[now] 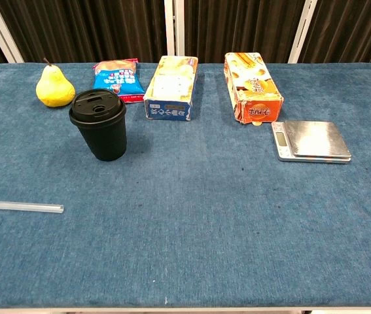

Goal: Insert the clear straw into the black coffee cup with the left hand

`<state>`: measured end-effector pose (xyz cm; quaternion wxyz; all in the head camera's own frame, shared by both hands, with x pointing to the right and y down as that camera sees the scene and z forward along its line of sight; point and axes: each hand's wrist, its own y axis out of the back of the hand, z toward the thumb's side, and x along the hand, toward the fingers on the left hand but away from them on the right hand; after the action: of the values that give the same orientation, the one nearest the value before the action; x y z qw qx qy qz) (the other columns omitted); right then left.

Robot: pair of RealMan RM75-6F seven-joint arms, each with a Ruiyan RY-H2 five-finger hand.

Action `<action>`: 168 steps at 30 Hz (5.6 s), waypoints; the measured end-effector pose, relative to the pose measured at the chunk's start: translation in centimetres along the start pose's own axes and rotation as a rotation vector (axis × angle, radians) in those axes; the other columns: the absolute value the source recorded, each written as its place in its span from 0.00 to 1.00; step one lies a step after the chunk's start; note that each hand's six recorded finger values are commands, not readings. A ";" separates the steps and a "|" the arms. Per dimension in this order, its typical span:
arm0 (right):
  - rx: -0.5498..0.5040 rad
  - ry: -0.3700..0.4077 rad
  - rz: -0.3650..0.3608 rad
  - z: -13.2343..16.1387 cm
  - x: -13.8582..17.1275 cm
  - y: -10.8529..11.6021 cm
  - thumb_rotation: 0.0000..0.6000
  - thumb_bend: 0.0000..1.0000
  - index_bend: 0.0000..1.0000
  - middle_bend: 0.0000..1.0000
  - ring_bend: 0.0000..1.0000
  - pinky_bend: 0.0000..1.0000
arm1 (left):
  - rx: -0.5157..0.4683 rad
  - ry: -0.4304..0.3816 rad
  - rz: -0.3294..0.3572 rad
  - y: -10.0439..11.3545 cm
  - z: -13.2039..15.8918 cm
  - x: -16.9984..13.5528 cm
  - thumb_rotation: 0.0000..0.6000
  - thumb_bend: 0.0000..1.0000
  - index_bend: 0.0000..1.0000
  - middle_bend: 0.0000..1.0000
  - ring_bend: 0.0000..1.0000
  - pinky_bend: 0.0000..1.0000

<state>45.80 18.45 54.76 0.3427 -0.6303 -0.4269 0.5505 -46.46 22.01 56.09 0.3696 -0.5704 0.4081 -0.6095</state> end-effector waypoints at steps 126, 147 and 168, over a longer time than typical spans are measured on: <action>0.060 -0.019 0.172 0.1 -0.9 -3.8 1.00 0.11 0.00 0.06 0.00 0.02 | -1.279 -0.272 -0.126 -2.8 26.5 13.2 1.00 0.42 0.57 0.19 0.00 0.00; 0.055 -0.027 0.171 0.1 -0.8 -3.9 1.00 0.11 0.00 0.06 0.00 0.02 | -1.279 -0.269 -0.168 -4.7 26.5 12.3 1.00 0.41 0.57 0.19 0.00 0.00; 0.052 -0.025 0.176 0.2 -1.1 -4.1 1.00 0.11 0.00 0.06 0.00 0.02 | -1.182 -0.285 -0.174 -6.0 25.8 11.8 1.00 0.30 0.29 0.15 0.00 0.00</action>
<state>44.91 19.09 58.91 0.3038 -0.6494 -0.3595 0.5973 -21.58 11.59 66.68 -0.0093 -0.7859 0.5755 -0.2258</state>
